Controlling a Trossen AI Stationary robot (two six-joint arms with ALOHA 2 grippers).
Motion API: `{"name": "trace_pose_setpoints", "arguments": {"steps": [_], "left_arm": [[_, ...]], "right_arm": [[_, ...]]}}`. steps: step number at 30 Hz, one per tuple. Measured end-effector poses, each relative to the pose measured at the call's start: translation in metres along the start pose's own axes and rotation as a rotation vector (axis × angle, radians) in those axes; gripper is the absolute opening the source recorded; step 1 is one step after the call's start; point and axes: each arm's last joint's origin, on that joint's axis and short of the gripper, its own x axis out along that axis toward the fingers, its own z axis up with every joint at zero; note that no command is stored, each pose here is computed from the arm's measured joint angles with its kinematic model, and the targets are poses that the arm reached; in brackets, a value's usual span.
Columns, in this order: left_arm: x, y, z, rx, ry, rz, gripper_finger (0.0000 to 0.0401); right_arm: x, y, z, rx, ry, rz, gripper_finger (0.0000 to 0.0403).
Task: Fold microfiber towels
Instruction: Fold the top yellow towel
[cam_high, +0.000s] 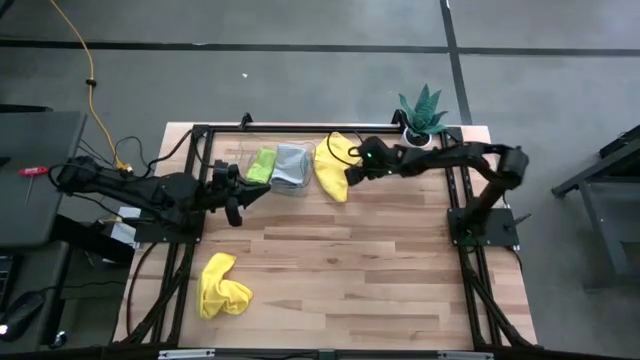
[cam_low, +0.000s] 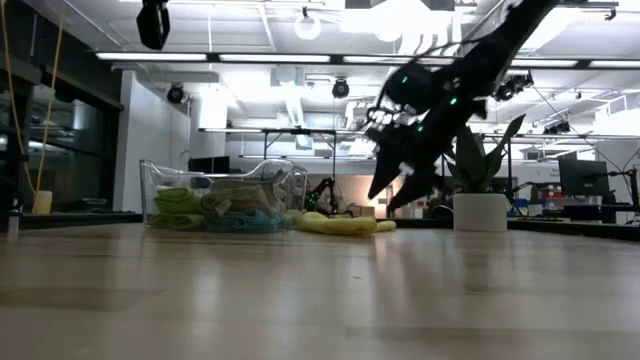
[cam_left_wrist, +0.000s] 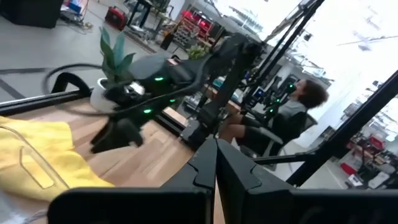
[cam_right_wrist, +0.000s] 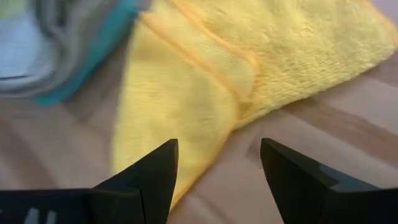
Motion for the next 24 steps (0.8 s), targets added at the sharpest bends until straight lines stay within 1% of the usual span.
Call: {"name": "trace_pose_setpoints", "arguments": {"steps": [5,7,9,13,24], "left_arm": [[-0.001,-0.002,-0.001,-0.038,0.006,-0.010,0.0000],[-0.001,-0.002,-0.001,-0.047,0.008,-0.013,0.0000],[-0.001,-0.003,-0.002,-0.052,0.012,-0.018,0.0000],[-0.002,-0.004,-0.003,-0.053,0.019,-0.028,0.0000],[-0.002,-0.005,-0.004,-0.052,0.026,-0.035,0.0000]], "right_arm": [[0.019,0.001,0.015,-0.044,0.015,-0.041,0.0222],[0.024,0.003,0.017,-0.083,0.020,-0.070,0.0222],[0.026,0.007,0.021,-0.110,0.008,-0.072,0.0222],[0.031,0.008,0.023,-0.120,0.023,-0.098,0.0215],[0.031,0.005,0.021,-0.108,0.031,-0.126,0.0133]]}}
